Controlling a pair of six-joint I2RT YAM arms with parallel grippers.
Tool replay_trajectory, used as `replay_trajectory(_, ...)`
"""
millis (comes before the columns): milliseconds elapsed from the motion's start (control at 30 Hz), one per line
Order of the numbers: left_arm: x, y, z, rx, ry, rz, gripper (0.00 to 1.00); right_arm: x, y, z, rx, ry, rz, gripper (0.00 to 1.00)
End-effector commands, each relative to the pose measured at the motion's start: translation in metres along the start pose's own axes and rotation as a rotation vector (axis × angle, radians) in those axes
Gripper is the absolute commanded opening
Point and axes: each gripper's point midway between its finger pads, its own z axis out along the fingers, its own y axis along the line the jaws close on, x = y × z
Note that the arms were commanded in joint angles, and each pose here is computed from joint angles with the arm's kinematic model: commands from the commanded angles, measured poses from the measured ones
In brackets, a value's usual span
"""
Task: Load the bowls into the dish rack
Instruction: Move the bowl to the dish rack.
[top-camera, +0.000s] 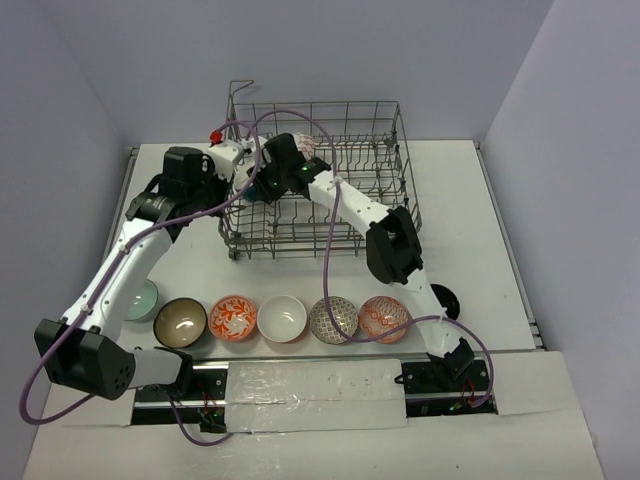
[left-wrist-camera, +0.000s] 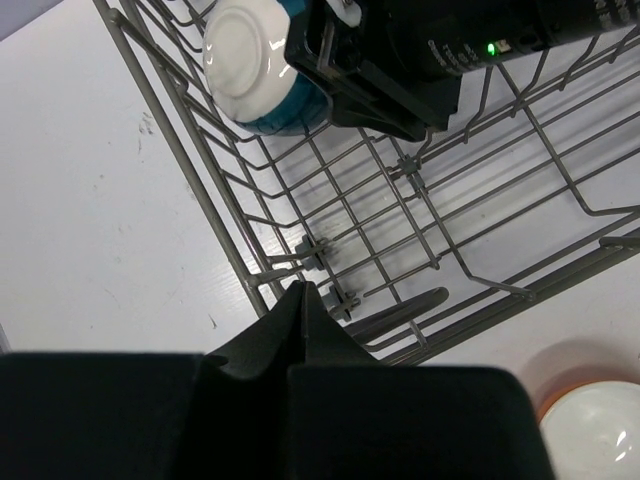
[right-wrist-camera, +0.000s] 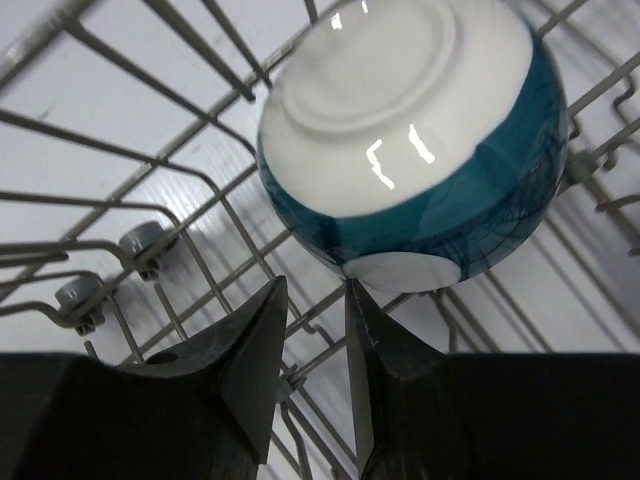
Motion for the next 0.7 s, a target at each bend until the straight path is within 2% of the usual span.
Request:
replay_trajectory(0, 0.024, 0.002, -0.009, -0.024, 0.082, -0.007, 0.03, -0.044, -0.009, -0.007, 0.033, -0.123, -0.037, 0.38)
replay_trajectory(267, 0.033, 0.002, -0.01, -0.034, 0.086, -0.006, 0.11, -0.044, -0.027, 0.004, 0.118, -0.14, -0.054, 0.53)
replay_trajectory(500, 0.037, 0.005, -0.011, -0.049, 0.084, -0.015, 0.32, -0.038, -0.046, 0.012, 0.158, -0.139, -0.046, 0.63)
replay_trajectory(667, 0.042, 0.01, -0.014, -0.061, 0.08, -0.028, 0.36, -0.042, -0.061, 0.013, 0.193, -0.154, -0.061, 0.7)
